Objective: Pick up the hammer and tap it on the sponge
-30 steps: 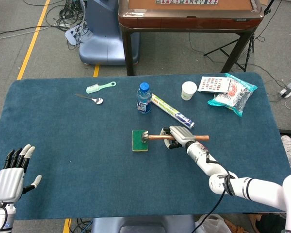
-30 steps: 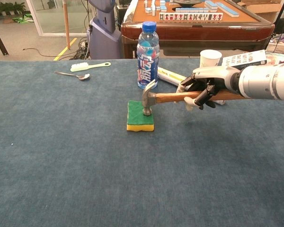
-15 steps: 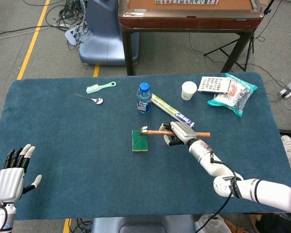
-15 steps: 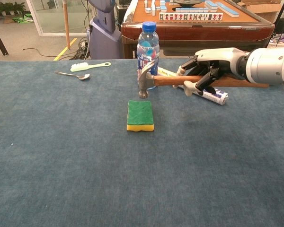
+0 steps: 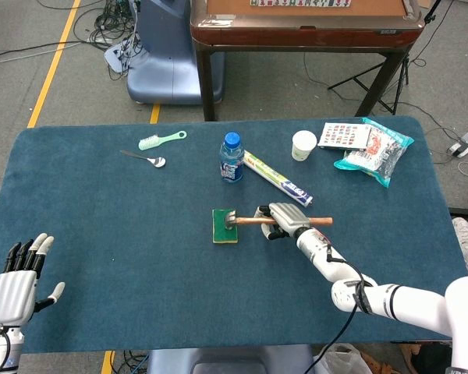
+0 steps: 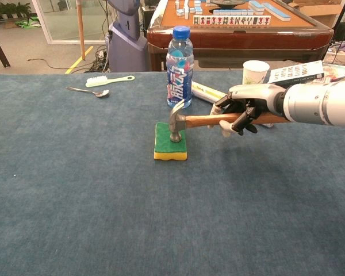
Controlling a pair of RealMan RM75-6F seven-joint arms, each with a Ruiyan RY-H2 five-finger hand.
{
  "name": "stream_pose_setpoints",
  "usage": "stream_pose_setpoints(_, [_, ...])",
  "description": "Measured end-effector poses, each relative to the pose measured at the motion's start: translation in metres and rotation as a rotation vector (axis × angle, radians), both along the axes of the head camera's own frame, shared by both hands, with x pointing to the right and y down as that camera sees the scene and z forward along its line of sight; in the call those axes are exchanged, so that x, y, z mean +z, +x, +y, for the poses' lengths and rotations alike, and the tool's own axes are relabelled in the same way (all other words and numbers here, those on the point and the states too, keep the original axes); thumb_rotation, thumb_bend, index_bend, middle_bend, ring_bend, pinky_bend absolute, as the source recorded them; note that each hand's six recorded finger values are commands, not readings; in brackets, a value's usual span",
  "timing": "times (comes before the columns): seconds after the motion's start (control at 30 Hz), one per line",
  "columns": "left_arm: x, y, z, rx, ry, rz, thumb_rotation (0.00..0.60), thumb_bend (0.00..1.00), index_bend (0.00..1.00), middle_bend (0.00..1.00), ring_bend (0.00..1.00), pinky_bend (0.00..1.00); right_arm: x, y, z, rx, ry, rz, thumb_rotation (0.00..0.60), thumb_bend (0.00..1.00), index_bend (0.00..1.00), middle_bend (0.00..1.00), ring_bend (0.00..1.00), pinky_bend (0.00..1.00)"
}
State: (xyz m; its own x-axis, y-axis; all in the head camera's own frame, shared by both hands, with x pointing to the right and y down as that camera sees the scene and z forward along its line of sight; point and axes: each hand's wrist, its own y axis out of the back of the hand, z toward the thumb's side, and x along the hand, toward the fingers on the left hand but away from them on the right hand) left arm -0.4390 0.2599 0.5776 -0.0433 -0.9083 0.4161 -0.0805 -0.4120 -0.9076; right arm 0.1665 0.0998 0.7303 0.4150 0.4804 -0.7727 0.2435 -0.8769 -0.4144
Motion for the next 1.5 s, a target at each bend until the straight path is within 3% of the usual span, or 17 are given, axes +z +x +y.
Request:
stream_pose_setpoints(0.4, [-0.002,0.006,-0.003,0.017,0.010,0.006,0.600,0.23,0.07,0.07,0.04,0.00,-0.043,0.003,-0.020,0.064,0.073,-0.094,0.600,1.00,0.67,0.80,0.68,0.79])
stream_pose_setpoints(0.73, [-0.003,0.010,-0.004,0.023,0.012,0.007,0.600,0.23,0.07,0.07,0.04,0.00,-0.063,0.019,-0.028,0.076,0.108,-0.108,0.600,1.00,0.67,0.80,0.68,0.79])
stream_pose_setpoints(1.1, [-0.002,0.012,-0.004,0.028,0.008,0.008,0.600,0.23,0.07,0.07,0.04,0.00,-0.060,0.028,-0.022,0.069,0.093,-0.087,0.600,1.00,0.67,0.80,0.68,0.79])
stream_pose_setpoints(1.5, [-0.001,0.008,-0.001,0.017,0.007,0.004,0.600,0.23,0.07,0.07,0.04,0.00,-0.030,0.015,-0.010,0.013,0.058,-0.042,0.600,1.00,0.67,0.80,0.68,0.79])
